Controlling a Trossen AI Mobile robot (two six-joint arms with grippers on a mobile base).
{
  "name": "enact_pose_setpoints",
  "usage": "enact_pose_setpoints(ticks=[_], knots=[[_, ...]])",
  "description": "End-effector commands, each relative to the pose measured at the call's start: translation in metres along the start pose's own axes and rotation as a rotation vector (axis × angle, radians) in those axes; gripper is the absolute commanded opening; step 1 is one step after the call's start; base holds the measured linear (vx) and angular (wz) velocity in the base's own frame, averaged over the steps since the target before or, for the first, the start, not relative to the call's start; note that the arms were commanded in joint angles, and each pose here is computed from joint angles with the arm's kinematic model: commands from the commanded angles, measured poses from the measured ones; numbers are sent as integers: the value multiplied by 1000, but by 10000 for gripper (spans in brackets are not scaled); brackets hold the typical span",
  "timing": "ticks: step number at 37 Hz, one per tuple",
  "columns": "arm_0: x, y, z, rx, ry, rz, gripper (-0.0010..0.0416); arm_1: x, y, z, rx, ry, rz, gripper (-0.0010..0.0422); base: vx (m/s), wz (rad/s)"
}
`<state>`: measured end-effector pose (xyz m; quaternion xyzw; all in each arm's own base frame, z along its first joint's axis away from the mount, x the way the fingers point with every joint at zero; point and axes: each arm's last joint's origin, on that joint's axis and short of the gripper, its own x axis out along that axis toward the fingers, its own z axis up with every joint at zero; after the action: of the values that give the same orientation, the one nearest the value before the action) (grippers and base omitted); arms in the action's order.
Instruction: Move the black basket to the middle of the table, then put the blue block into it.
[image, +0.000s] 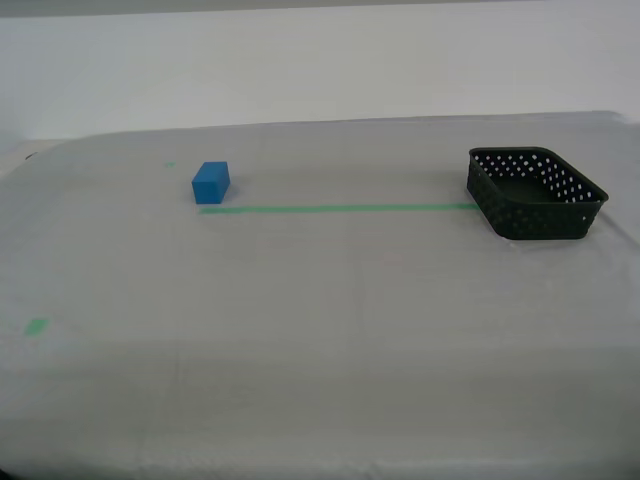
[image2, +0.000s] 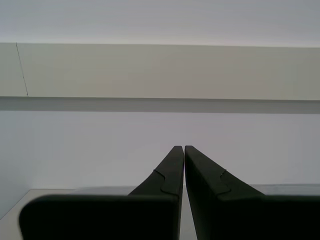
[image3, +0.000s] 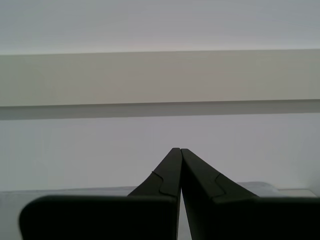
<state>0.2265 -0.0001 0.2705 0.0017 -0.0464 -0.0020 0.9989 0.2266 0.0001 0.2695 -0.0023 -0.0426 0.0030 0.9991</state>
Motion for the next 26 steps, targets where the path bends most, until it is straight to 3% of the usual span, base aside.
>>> enact_pose_setpoints(ticks=[1, 26], knots=[[0, 0, 0, -1, -3, 3, 1, 0, 0, 1, 1, -5, 0, 0, 0, 0], [0, 0, 0, -1, -3, 3, 0, 0, 0, 1, 1, -5, 1, 0, 0, 0]])
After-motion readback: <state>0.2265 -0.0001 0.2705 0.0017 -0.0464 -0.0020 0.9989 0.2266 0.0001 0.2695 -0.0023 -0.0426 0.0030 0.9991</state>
